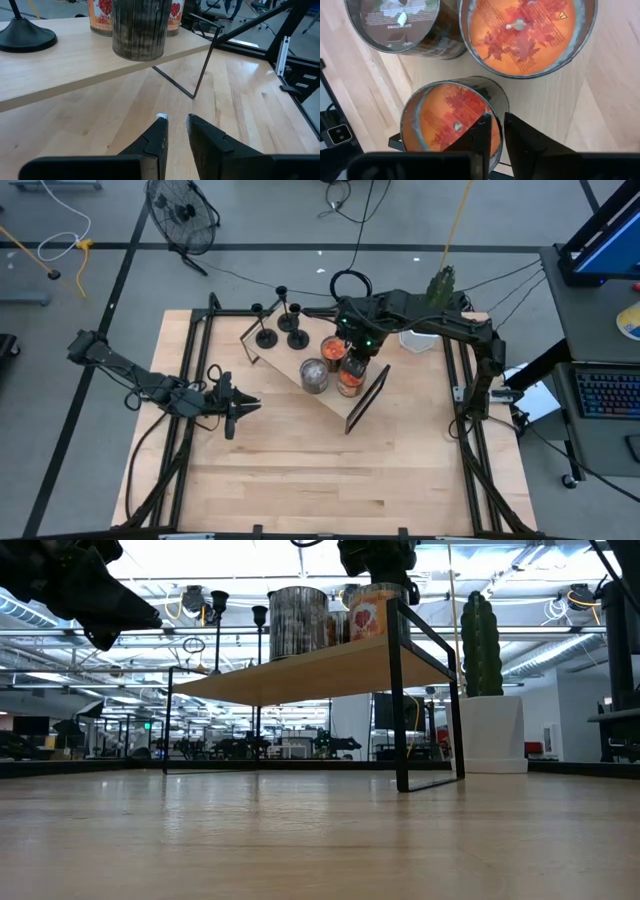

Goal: Pick & Place candle stick holders
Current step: Put the orange scented candle on the shelf

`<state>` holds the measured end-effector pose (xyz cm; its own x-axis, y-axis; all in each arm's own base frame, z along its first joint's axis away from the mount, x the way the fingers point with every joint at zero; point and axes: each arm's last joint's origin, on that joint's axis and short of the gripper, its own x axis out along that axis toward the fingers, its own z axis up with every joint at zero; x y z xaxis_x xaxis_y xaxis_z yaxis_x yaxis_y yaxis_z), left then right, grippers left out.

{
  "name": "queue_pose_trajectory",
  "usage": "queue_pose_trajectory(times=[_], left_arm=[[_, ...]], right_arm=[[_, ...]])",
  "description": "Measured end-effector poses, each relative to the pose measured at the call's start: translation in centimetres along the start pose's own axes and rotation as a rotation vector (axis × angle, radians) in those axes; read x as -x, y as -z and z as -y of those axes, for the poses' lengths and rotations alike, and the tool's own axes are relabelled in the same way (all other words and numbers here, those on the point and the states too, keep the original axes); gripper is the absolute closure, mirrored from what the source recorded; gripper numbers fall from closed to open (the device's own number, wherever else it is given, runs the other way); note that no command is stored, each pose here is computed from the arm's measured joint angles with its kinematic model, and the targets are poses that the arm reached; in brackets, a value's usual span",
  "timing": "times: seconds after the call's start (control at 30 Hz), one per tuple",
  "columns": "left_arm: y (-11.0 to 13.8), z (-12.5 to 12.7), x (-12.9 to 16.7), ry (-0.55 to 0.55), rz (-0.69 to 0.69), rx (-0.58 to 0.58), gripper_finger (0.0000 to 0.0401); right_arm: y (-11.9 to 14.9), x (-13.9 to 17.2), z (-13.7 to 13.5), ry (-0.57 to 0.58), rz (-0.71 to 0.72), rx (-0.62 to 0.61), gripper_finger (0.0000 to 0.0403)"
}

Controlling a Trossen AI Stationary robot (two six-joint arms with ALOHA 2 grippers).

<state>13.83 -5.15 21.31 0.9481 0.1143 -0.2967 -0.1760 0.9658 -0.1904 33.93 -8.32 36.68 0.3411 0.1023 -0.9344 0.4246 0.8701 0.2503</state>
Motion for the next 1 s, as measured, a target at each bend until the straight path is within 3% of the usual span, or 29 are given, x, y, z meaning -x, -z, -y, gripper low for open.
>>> queue_pose_trajectory(times=[0.27, 0.57, 0.77, 1.0], left_arm=[[0.0, 0.0, 0.0, 0.0, 0.0, -0.022, 0.0325], [0.0, 0.0, 0.0, 0.0, 0.0, -0.022, 0.0325], [0.0, 0.0, 0.0, 0.0, 0.001, -0.017, 0.0325], [0.0, 0.0, 0.0, 0.0, 0.001, -0.012, 0.0325]], right_arm=[[0.5, 0.6, -0.5, -0.005, 0.006, -0.018, 0.0354], [3.0, 3.3, -2.8, -0.029, 0.052, -0.008, 0.0372], [4.9, 5.1, -3.8, 0.065, 0.1, 0.005, 0.0397], [6.0, 2.7, -4.1, 0.123, -0.017, -0.002, 0.0402]])
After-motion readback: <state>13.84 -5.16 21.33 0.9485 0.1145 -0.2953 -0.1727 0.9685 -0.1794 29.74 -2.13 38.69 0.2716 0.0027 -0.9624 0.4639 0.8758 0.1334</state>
